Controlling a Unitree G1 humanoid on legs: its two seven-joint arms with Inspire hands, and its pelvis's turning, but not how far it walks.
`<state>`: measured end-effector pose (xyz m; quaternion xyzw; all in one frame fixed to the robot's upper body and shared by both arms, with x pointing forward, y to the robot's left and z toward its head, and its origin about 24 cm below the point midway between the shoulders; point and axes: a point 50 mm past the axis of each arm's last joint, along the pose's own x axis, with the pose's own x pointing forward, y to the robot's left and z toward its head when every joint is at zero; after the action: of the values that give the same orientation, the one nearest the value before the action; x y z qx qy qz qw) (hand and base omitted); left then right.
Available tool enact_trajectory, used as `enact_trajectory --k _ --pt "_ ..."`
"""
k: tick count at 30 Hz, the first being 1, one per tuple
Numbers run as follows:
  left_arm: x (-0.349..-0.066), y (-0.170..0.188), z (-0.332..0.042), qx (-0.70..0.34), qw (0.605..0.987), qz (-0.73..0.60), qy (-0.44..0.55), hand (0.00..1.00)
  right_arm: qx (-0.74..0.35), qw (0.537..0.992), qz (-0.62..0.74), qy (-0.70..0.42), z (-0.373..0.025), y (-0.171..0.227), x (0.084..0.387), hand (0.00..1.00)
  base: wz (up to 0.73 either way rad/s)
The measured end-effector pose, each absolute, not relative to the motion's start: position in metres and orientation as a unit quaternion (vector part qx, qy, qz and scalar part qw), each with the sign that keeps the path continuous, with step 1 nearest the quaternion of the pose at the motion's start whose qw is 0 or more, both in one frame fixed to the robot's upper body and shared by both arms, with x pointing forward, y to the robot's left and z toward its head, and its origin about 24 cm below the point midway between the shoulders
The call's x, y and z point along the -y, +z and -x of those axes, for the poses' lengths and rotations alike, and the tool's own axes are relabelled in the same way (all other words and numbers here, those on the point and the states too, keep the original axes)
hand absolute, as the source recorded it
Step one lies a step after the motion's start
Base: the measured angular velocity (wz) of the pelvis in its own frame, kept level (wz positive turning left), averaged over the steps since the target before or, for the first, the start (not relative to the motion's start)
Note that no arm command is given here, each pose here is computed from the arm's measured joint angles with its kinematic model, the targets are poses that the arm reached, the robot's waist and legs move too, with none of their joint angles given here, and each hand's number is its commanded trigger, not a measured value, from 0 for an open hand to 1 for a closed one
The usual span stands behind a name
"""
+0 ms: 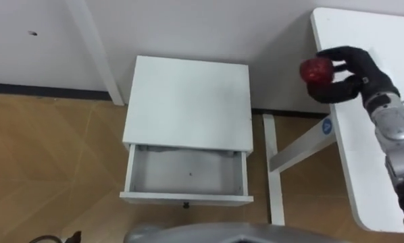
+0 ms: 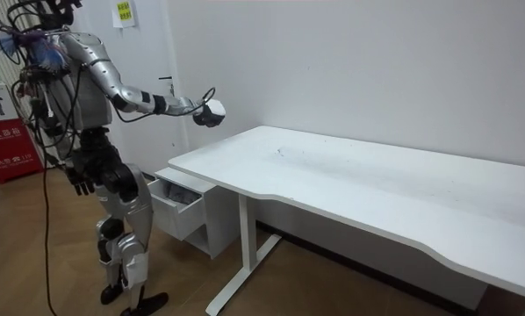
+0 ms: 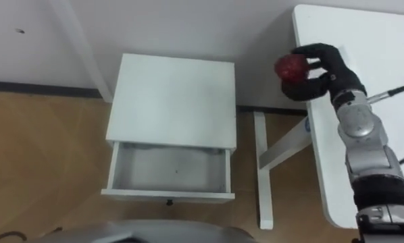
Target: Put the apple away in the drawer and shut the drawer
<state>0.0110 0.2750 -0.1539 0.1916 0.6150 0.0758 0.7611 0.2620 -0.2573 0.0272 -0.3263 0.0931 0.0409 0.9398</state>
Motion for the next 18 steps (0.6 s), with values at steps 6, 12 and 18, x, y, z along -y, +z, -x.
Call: enact_trajectory --k 6,12,18 --pt "-0.268 -0.156 -0.021 -0.610 0.764 -0.202 0.052 0.00 -0.082 0.941 0.303 0.124 -0.262 0.020 0.216 1.00 0.16" --pt "-0.264 -0.158 -0.022 -0.616 0.760 -0.203 0.044 0.00 -0.080 0.913 0.340 0.212 -0.256 0.014 0.183 1.00 -0.02" --pt "-0.263 -0.158 -0.023 -0.615 0.760 -0.208 0.039 0.00 -0.094 0.888 0.364 0.263 -0.249 0.007 0.172 1.00 0.00"
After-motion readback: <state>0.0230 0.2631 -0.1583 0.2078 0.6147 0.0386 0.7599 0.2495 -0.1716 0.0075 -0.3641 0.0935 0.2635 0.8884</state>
